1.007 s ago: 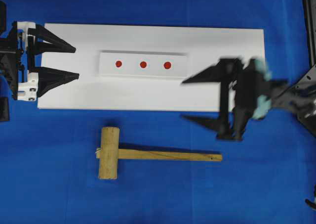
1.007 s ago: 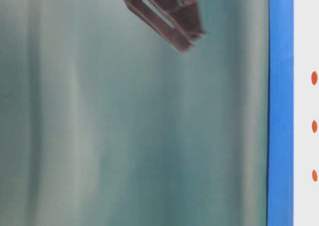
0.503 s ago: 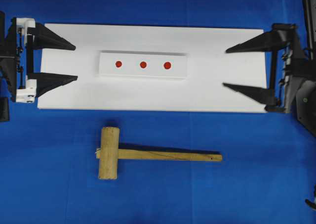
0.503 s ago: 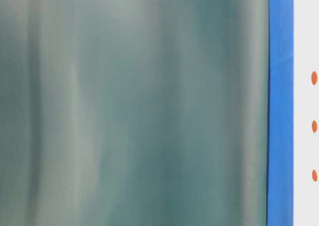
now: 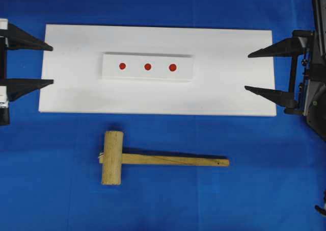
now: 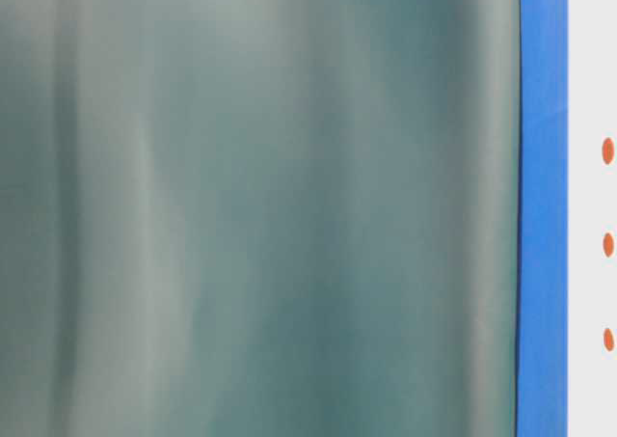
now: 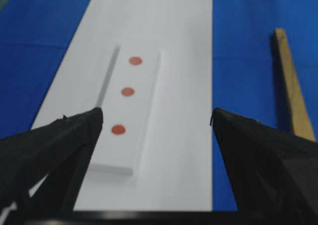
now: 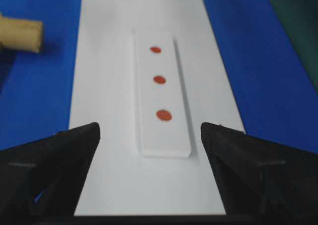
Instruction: Hit the mark with a hammer.
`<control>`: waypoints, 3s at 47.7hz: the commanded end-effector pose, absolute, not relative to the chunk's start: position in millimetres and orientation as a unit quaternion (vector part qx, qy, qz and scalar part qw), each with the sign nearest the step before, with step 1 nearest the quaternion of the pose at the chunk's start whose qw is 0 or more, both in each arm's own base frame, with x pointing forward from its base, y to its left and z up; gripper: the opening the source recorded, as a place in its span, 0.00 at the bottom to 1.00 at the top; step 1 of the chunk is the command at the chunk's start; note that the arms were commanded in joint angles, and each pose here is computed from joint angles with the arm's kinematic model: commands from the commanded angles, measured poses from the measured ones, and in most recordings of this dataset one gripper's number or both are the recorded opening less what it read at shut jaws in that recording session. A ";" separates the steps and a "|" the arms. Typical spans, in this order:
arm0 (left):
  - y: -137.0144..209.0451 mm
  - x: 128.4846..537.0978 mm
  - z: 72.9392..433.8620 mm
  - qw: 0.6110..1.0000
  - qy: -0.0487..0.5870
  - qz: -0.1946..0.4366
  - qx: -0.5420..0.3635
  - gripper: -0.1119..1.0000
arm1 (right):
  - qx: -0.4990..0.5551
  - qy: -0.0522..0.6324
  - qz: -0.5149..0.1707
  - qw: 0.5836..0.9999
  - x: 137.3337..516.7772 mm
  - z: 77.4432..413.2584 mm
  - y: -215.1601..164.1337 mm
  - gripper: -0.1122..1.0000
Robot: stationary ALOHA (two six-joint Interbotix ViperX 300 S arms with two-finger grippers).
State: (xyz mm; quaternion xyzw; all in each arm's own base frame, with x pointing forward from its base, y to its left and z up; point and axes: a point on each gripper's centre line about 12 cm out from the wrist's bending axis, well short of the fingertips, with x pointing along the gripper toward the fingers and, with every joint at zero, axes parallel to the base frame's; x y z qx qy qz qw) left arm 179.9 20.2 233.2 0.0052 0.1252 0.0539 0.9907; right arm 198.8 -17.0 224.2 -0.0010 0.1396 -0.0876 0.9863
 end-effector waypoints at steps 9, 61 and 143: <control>18.2 168.8 225.3 0.990 0.122 0.047 0.048 0.90 | 0.013 0.154 -0.092 0.984 196.2 214.6 -17.6 0.84; 11.9 162.8 209.7 0.988 0.144 0.029 0.045 0.89 | 0.036 0.189 -0.099 0.976 185.2 188.5 -18.3 0.74; 11.9 162.8 209.6 0.988 0.145 0.029 0.044 0.89 | 0.036 0.188 -0.101 0.976 185.2 188.6 -18.7 0.74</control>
